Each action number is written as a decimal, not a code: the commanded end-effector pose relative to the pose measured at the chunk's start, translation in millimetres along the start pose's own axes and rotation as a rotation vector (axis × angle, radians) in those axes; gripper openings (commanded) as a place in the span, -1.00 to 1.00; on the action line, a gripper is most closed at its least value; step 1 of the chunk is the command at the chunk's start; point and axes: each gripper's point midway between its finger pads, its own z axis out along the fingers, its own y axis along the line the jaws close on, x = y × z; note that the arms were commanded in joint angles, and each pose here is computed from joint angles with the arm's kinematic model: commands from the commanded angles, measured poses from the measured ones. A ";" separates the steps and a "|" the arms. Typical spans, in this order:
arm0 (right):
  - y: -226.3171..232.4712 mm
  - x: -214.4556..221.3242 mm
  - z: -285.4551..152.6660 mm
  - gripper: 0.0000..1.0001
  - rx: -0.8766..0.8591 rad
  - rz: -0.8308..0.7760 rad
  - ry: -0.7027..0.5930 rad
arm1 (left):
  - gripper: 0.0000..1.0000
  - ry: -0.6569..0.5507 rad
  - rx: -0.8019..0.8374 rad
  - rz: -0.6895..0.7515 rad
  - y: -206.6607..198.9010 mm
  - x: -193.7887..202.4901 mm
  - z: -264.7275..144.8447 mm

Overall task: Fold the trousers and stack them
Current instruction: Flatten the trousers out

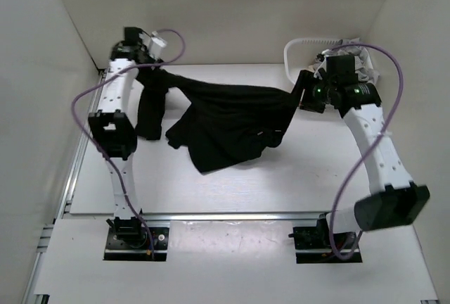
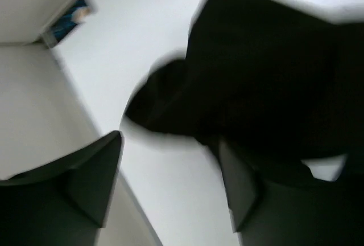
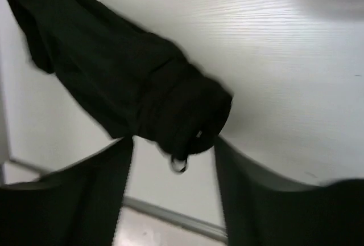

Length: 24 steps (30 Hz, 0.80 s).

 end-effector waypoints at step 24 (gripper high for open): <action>-124.6 94.5 154.5 0.83 0.119 0.277 0.236 | 1.00 0.193 0.402 0.102 -231.6 120.3 3.2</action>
